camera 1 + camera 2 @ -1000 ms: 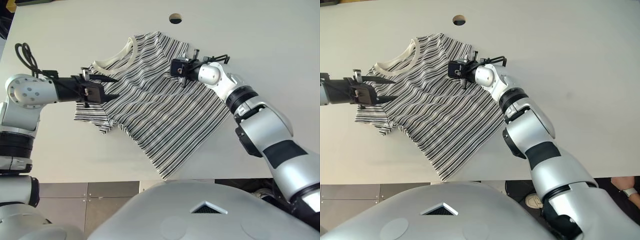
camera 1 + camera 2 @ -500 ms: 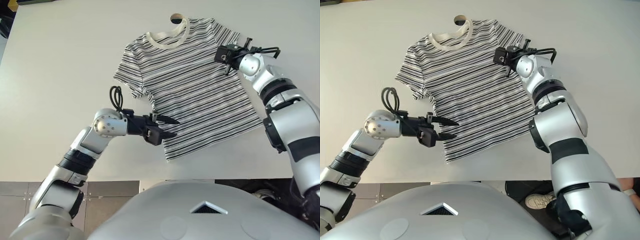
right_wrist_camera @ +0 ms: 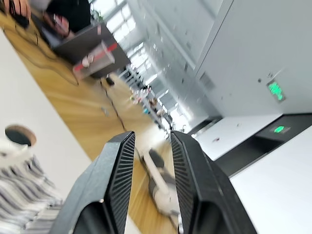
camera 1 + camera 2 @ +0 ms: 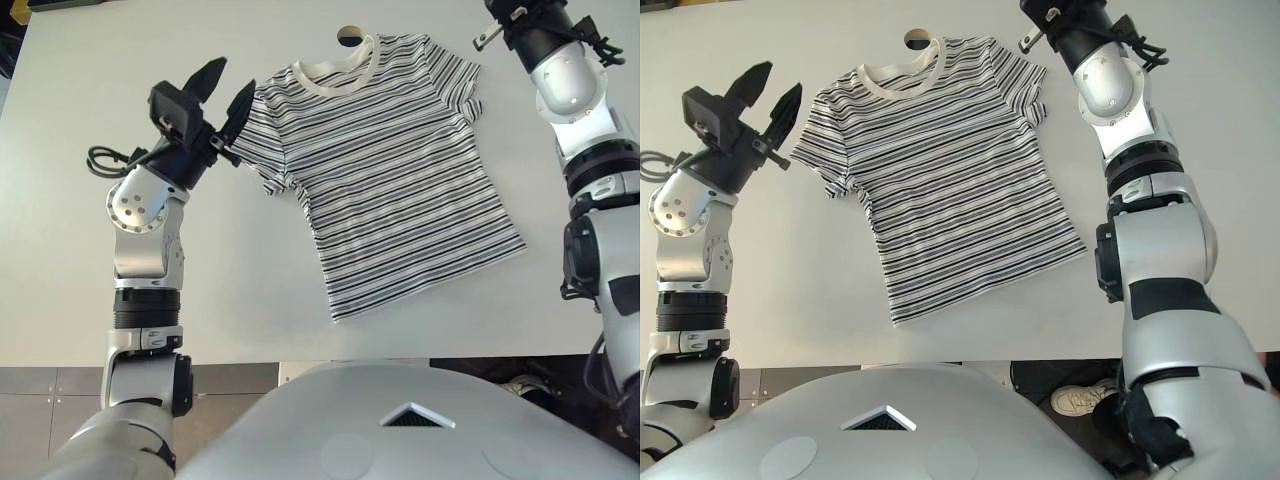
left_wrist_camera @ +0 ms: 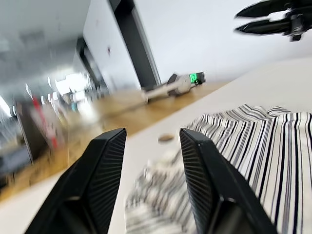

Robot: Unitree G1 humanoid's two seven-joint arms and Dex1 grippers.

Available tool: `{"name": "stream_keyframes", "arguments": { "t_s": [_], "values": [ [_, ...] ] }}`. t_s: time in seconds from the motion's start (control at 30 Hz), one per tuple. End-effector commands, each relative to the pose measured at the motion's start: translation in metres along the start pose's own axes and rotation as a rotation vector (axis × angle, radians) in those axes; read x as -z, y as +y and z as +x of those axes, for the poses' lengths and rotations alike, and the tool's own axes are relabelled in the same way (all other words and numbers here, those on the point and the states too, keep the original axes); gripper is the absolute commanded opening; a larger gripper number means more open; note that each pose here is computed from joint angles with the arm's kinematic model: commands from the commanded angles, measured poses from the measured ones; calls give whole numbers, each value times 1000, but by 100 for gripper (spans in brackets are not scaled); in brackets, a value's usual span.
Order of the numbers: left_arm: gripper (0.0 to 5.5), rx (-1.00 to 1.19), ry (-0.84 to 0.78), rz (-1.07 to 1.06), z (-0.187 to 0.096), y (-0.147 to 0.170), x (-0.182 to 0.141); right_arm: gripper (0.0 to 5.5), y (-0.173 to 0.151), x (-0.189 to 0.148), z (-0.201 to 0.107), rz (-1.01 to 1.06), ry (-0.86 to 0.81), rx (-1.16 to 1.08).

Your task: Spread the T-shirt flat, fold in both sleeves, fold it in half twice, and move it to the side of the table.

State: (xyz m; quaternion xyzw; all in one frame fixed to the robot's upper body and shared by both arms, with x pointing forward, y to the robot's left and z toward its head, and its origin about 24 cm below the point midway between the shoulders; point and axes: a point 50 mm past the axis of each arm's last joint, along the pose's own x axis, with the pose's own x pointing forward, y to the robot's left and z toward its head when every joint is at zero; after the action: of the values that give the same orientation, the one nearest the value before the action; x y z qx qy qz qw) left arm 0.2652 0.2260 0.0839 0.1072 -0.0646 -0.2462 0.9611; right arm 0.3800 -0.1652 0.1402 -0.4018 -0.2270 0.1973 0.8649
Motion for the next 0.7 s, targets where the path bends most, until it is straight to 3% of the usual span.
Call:
{"name": "stream_keyframes", "arguments": {
  "t_s": [0.03,0.17,0.33,0.5,0.7],
  "values": [
    [204,-190,131,-232,-16,25,24,135,-4,-7,-2,0,-73,-3],
    [204,-315,246,-511,-25,36,50,135,-1,-11,-1,0,-99,-14],
    [204,-314,427,-719,-35,21,74,135,3,-18,4,-6,-131,-35],
    [204,-261,583,-770,-39,10,87,135,12,-20,6,-12,-137,-64],
    [204,-177,639,-757,-23,0,87,135,19,-21,7,-5,-131,-79]
  ]
}}
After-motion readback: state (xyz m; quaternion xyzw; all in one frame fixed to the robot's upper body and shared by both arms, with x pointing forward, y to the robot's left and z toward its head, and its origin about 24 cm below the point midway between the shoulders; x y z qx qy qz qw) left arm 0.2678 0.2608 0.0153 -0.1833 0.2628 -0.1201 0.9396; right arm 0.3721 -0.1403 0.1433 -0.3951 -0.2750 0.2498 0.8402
